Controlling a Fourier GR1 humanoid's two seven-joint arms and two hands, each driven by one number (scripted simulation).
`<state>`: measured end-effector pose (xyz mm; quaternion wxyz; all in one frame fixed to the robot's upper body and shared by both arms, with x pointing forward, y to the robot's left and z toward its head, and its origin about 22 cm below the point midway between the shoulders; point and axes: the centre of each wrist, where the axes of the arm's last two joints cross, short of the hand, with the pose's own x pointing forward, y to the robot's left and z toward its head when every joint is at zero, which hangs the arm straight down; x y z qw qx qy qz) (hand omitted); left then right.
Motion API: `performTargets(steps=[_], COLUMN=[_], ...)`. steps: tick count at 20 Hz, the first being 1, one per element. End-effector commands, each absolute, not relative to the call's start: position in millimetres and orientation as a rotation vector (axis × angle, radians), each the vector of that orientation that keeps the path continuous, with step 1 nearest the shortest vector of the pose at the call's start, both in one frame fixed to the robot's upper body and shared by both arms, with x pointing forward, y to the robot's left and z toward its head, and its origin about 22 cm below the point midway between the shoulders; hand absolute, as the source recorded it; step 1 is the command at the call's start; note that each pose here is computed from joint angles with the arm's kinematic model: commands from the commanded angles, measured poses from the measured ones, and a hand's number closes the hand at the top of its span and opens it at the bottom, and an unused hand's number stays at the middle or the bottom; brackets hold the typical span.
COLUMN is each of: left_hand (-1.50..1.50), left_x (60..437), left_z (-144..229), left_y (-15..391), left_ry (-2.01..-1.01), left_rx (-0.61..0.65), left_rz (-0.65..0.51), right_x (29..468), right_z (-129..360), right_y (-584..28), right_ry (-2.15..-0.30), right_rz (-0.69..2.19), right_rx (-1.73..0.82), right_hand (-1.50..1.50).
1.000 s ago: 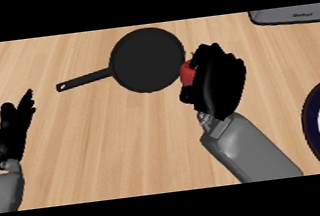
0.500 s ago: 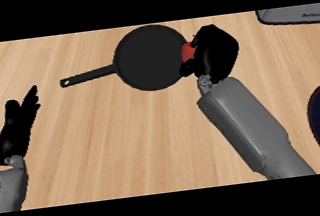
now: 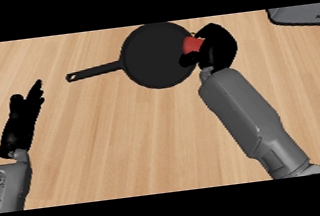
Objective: Pick the bell pepper from the plate and place it in the pan
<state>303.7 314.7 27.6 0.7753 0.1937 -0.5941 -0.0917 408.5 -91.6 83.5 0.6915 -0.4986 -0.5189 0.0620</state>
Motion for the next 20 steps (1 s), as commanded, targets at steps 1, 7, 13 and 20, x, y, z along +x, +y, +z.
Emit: performTargets(steps=[1, 7, 13, 20], left_hand=[0.00, 0.00, 0.00, 0.00], left_x=[306, 315, 317, 310], left_z=[25, 31, 31, 25], left_y=[302, 296, 308, 316], left_ry=[-1.305, -1.302, -1.290, -1.280], left_rx=[0.403, 0.384, 0.409, 0.426], left_rz=[-0.229, -0.237, -0.214, -0.216], right_x=[414, 421, 427, 433], right_z=[67, 65, 74, 78], right_y=[-98, -96, -94, -92], right_ry=[-1.132, -1.205, -1.343, -1.409], right_rz=[-0.027, -0.076, -0.207, -0.392], right_rx=[-1.037, -1.016, -1.030, -1.081], right_hand=[-1.50, -1.50, -1.50, -1.50])
